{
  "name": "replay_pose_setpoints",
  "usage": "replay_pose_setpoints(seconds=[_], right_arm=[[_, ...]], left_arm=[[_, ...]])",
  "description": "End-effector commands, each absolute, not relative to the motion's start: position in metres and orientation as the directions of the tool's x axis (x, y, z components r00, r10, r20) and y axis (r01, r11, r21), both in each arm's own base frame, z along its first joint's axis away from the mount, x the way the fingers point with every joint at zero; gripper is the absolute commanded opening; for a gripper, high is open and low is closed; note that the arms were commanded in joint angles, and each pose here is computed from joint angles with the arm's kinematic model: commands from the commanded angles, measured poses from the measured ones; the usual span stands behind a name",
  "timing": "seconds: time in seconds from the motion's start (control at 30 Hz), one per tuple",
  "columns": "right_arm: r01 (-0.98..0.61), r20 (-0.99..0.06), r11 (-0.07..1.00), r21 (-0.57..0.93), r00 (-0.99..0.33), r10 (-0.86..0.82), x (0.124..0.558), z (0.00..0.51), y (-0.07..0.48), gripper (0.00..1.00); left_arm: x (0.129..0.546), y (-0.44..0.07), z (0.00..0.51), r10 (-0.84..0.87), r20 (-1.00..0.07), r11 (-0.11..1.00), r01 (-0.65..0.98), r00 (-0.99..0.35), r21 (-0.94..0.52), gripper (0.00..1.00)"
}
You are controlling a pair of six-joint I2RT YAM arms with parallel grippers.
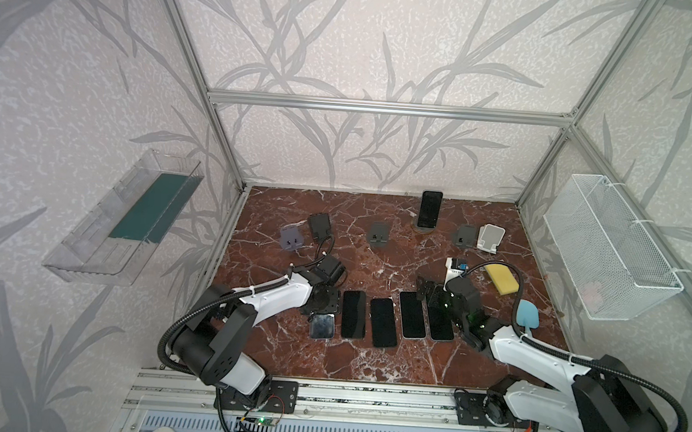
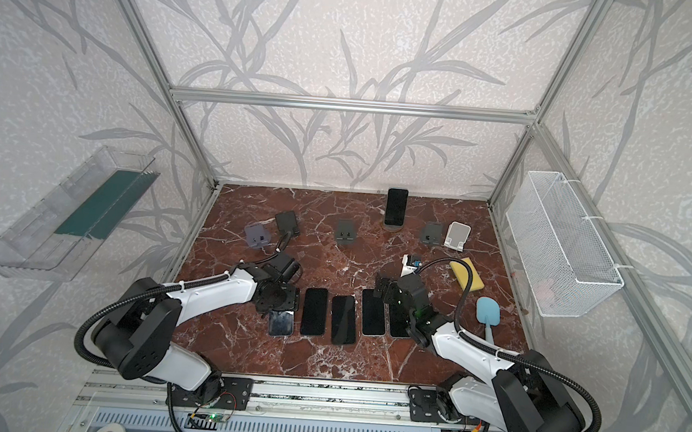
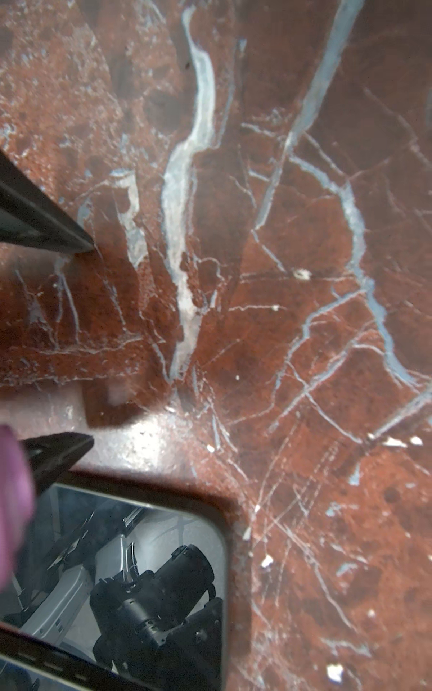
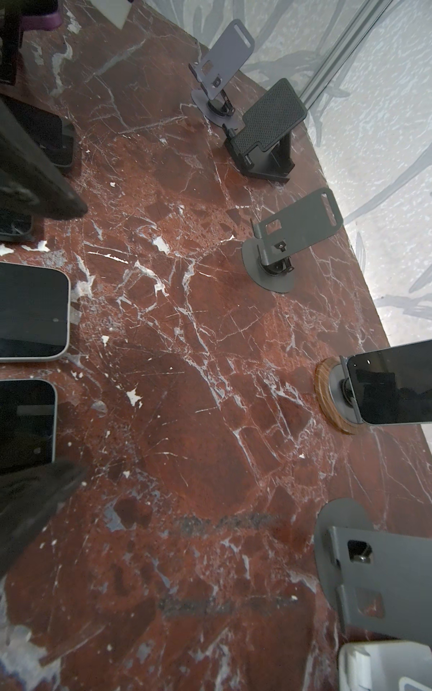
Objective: Remove the phone from the phone stand
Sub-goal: 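Lower the pink-edged phone flat on the table and open the left gripper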
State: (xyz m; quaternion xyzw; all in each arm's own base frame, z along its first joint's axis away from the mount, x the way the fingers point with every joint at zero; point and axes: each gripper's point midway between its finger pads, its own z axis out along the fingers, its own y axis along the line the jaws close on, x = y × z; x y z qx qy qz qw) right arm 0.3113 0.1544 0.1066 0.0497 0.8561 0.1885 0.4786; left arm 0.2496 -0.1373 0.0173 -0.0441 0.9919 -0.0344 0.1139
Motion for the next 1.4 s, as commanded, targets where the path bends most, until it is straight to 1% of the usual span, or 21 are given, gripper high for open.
replay_pose_setpoints(seconds=[0.0, 0.2, 0.33, 0.4, 0.5, 0.57, 0.67, 0.87, 1.03, 1.13, 1.37], right_arm=[[-0.116, -0.818, 0.917, 0.383, -0.504, 0.278, 0.318, 0.123, 0.159, 1.0], [-0.117, -0.816, 0.916, 0.384, -0.507, 0.277, 0.319, 0.123, 0.16, 1.0], [-0.118, -0.82, 0.915, 0.386, -0.498, 0.282, 0.318, 0.126, 0.159, 0.99], [-0.111, -0.821, 0.917, 0.384, -0.495, 0.283, 0.318, 0.126, 0.157, 1.0], [-0.108, -0.818, 0.918, 0.382, -0.502, 0.281, 0.318, 0.122, 0.157, 0.99], [-0.108, -0.816, 0.919, 0.38, -0.506, 0.278, 0.32, 0.12, 0.159, 0.99], [-0.111, -0.817, 0.92, 0.375, -0.508, 0.272, 0.321, 0.12, 0.16, 0.99], [-0.103, -0.825, 0.924, 0.368, -0.494, 0.273, 0.32, 0.123, 0.156, 1.0], [-0.106, -0.82, 0.921, 0.375, -0.502, 0.275, 0.32, 0.122, 0.158, 1.0], [-0.106, -0.82, 0.921, 0.375, -0.501, 0.276, 0.32, 0.122, 0.158, 1.0], [-0.104, -0.821, 0.922, 0.372, -0.501, 0.274, 0.32, 0.122, 0.157, 1.0]], left_arm=[[0.255, -0.136, 0.009, -0.081, -0.219, 0.996, -0.073, -0.972, -0.044, 0.57], [0.243, -0.143, 0.013, -0.032, -0.097, 0.999, -0.028, -0.995, -0.035, 0.58], [0.24, -0.141, 0.009, -0.016, -0.07, 1.0, -0.014, -0.997, -0.017, 0.61], [0.24, -0.145, 0.003, -0.013, -0.056, 0.999, -0.011, -0.998, -0.031, 0.61], [0.237, -0.15, -0.005, -0.005, -0.017, 0.999, -0.004, -1.0, -0.05, 0.64], [0.236, -0.149, -0.009, -0.003, 0.003, 0.999, -0.003, -1.0, -0.036, 0.68], [0.233, -0.142, -0.015, -0.008, 0.017, 1.0, -0.008, -1.0, 0.003, 0.71], [0.231, -0.135, -0.022, -0.024, 0.042, 0.998, -0.021, -0.999, 0.059, 0.73], [0.229, -0.129, -0.025, -0.024, 0.072, 0.994, -0.016, -0.997, 0.107, 0.76], [0.229, -0.128, -0.026, -0.028, 0.071, 0.994, -0.02, -0.997, 0.111, 0.79], [0.23, -0.132, -0.03, -0.038, 0.073, 0.994, -0.03, -0.997, 0.101, 0.79]])
